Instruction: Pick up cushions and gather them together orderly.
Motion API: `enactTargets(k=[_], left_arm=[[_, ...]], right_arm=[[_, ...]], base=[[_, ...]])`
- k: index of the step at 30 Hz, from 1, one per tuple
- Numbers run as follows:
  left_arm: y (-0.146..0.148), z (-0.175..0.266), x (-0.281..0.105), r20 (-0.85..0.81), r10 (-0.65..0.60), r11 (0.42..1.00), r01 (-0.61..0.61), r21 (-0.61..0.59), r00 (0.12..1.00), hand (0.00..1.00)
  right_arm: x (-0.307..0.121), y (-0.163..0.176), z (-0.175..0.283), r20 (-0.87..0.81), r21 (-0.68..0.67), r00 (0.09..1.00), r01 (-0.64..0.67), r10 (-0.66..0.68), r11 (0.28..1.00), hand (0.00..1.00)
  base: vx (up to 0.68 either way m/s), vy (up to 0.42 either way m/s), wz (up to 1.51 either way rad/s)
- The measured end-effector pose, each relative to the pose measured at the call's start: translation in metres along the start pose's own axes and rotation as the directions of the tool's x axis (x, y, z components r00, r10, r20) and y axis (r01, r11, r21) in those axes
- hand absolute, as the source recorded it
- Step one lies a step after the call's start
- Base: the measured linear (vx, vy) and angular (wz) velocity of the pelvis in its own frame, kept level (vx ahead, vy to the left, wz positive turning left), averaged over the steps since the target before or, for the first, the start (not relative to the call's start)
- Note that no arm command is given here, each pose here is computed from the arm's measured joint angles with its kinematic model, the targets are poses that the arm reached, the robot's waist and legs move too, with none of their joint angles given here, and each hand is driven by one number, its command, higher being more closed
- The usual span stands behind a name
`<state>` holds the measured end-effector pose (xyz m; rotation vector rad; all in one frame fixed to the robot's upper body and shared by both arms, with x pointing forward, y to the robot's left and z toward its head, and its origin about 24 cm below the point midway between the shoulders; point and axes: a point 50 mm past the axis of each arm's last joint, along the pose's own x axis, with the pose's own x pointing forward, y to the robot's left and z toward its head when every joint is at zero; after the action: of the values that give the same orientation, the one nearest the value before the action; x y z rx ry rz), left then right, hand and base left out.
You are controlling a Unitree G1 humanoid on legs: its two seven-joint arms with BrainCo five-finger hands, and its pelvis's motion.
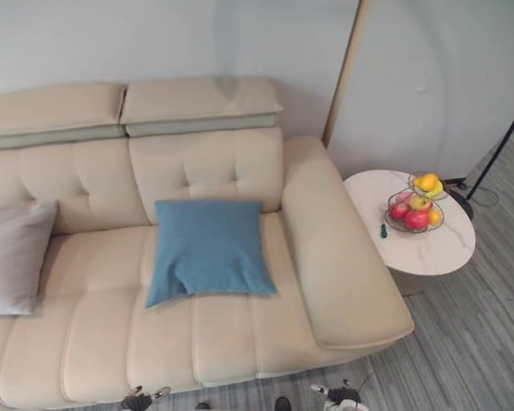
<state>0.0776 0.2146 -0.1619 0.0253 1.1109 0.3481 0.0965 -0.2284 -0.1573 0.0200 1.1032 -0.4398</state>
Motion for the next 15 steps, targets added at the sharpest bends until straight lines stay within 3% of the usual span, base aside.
enactTargets(k=[8, 11, 15], left_arm=[[-0.018, 0.035, 0.006, 0.092, -0.050, 0.998, 0.045, 0.053, 0.994, 0.00], [-0.034, 0.061, 0.005, 0.179, -0.083, 0.996, 0.078, 0.033, 0.980, 0.00], [-0.034, 0.063, 0.003, 0.197, -0.078, 0.997, 0.075, 0.025, 0.977, 0.00]], right_arm=[[-0.001, 0.027, 0.025, 0.089, -0.083, 0.994, -0.052, 0.059, 0.995, 0.00], [-0.004, 0.037, 0.022, 0.085, -0.090, 0.993, -0.076, 0.084, 0.993, 0.00], [-0.007, 0.043, 0.015, 0.075, -0.103, 0.992, -0.096, 0.104, 0.990, 0.00]], base=[[-0.06, 0.018, -0.63], [-0.09, 0.022, -0.15], [-0.01, -0.081, 0.43]])
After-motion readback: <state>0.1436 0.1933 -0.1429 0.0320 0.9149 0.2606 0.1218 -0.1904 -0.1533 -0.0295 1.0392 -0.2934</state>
